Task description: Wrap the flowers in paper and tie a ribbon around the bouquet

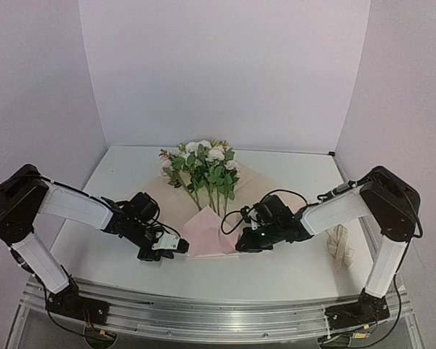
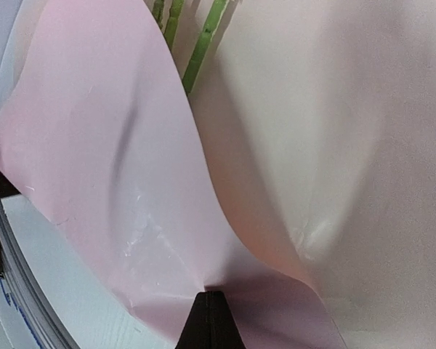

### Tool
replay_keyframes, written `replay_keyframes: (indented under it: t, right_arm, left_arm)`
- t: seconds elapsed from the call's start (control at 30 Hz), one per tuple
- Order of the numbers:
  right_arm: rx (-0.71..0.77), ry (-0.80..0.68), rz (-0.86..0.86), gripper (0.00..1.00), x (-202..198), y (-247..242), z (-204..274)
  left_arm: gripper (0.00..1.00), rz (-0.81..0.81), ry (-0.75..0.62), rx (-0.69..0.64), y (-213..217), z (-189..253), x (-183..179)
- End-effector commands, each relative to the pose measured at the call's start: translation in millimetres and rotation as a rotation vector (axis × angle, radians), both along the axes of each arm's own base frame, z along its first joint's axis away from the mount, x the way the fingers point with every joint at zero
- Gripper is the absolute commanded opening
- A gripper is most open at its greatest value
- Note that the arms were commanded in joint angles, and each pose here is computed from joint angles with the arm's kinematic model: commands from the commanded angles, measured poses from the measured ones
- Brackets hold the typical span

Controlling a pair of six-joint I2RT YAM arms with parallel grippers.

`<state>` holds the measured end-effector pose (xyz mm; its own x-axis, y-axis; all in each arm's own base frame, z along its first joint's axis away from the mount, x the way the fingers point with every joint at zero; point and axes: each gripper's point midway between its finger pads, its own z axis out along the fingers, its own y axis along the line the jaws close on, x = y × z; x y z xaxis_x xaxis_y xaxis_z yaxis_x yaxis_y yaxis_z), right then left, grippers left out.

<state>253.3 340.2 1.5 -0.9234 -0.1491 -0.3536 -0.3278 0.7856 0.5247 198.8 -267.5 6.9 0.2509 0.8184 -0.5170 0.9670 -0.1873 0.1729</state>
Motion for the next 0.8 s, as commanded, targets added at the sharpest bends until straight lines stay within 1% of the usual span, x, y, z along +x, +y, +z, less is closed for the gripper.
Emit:
replay_keyframes:
  t: [0.0, 0.07, 0.13, 0.23, 0.3, 0.33, 0.37, 0.4, 0.43, 0.47, 0.5, 0.57, 0.63, 0.7, 0.77]
  right_arm:
    - [-0.194, 0.137, -0.018, 0.0, -33, -45, -47]
    - [-0.203, 0.145, -0.018, 0.0, -34, -47, -48]
    - [-0.201, 0.141, -0.016, 0.0, -33, -45, -47]
    - [-0.197, 0.138, -0.014, 0.0, -31, -44, -45]
    - [-0.199, 0.139, -0.011, 0.0, -31, -43, -44]
    - [-0.2, 0.139, -0.008, 0.0, -32, -43, -44]
    - [-0.202, 0.14, -0.006, 0.0, -32, -43, -44]
    - [-0.203, 0.14, -0.007, 0.0, -32, -44, -43]
    - [-0.206, 0.14, -0.008, 0.0, -32, -44, -44]
    - [-0.207, 0.14, -0.009, 0.0, -32, -44, -44]
    - [-0.208, 0.139, -0.01, 0.0, -32, -45, -44]
    - [-0.212, 0.14, -0.011, 0.0, -32, -46, -44]
    - [-0.213, 0.143, -0.011, 0.0, -33, -46, -45]
    - [-0.215, 0.146, -0.009, 0.0, -33, -46, -47]
    - [-0.219, 0.149, -0.007, 0.0, -34, -47, -48]
  left_arm:
    - [0.0, 0.04, 0.09, 0.167, 59, -23, -16]
    - [0.01, -0.002, 0.122, 0.14, 66, -10, -31]
    - [0.07, -0.07, 0.113, 0.076, 60, 10, -39]
    - [0.18, -0.171, 0.051, -0.069, 28, 50, -39]
    - [0.25, -0.225, 0.004, -0.114, 2, 68, -34]
    - [0.27, -0.234, 0.003, -0.141, -12, 77, -30]
    - [0.27, -0.237, 0.004, -0.177, -27, 87, -25]
    - [0.24, -0.215, 0.009, -0.203, -43, 94, -15]
    - [0.18, -0.195, -0.003, -0.226, -57, 98, -5]
    - [0.14, -0.17, -0.006, -0.22, -67, 95, 5]
    - [0.13, -0.15, -0.023, -0.205, -73, 89, 15]
    - [0.09, -0.124, -0.042, -0.128, -72, 63, 32]
    - [0.07, -0.131, -0.064, -0.064, -60, 37, 39]
    - [0.07, -0.155, -0.066, -0.042, -50, 25, 38]
    - [0.07, -0.177, -0.054, -0.019, -41, 16, 28]
